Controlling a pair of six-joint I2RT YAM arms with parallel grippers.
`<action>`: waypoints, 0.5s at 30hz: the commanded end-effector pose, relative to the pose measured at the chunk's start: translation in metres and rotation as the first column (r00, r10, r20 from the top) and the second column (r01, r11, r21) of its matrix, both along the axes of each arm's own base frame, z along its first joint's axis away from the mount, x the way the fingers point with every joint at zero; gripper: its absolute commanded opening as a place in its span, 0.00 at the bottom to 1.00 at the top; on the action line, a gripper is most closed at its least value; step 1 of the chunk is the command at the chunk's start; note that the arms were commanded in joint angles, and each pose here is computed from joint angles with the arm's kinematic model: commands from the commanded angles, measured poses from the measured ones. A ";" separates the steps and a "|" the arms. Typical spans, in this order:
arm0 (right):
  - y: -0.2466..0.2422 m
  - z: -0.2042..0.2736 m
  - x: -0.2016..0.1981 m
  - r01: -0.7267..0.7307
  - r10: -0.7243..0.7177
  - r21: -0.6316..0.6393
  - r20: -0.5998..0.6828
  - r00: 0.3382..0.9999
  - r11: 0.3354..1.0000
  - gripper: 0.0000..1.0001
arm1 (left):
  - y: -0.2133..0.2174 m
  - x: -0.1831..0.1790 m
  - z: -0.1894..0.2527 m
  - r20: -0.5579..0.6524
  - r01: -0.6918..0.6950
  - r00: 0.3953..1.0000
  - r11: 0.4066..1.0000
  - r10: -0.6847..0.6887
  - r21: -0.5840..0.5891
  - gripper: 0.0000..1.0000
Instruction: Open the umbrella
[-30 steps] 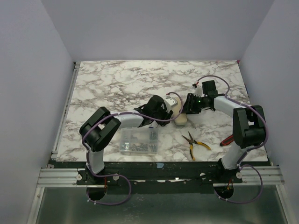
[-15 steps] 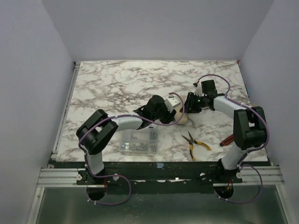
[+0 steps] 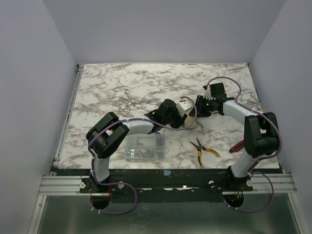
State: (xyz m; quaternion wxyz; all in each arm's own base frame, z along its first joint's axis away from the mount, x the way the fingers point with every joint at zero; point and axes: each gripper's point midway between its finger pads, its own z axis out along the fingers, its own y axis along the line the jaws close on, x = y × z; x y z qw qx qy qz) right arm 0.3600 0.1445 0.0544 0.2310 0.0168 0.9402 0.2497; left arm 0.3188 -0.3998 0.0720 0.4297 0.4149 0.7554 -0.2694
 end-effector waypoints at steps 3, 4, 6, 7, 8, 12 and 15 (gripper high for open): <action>-0.018 -0.008 0.000 0.031 -0.032 -0.105 -0.009 0.999 0.994 0.01 | 0.008 -0.007 -0.026 0.033 -0.013 0.999 0.990 0.009 0.143 0.40; -0.017 -0.008 0.000 0.023 -0.024 -0.102 -0.009 1.000 0.995 0.01 | 0.006 -0.008 -0.028 0.049 -0.001 0.999 0.985 -0.007 0.171 0.40; -0.016 -0.008 -0.001 0.005 -0.006 -0.097 -0.007 1.000 0.995 0.01 | 0.007 -0.007 -0.029 0.071 -0.004 0.997 0.981 -0.010 0.193 0.41; -0.016 -0.008 -0.001 0.002 -0.003 -0.099 -0.005 1.000 0.995 0.01 | 0.007 -0.006 -0.029 0.075 -0.008 0.997 0.981 -0.006 0.192 0.41; -0.016 -0.008 -0.001 0.002 -0.002 -0.098 -0.003 1.000 0.995 0.01 | 0.008 -0.006 -0.029 0.080 -0.010 0.997 0.981 -0.006 0.193 0.41; -0.013 -0.009 -0.006 -0.020 0.019 -0.085 -0.011 1.000 0.996 0.01 | 0.008 0.002 -0.025 0.120 -0.030 0.993 0.984 0.009 0.174 0.42; -0.012 -0.009 -0.009 -0.020 0.019 -0.079 -0.013 1.000 0.997 0.01 | 0.005 0.004 -0.015 0.146 -0.031 0.989 0.992 0.012 0.126 0.42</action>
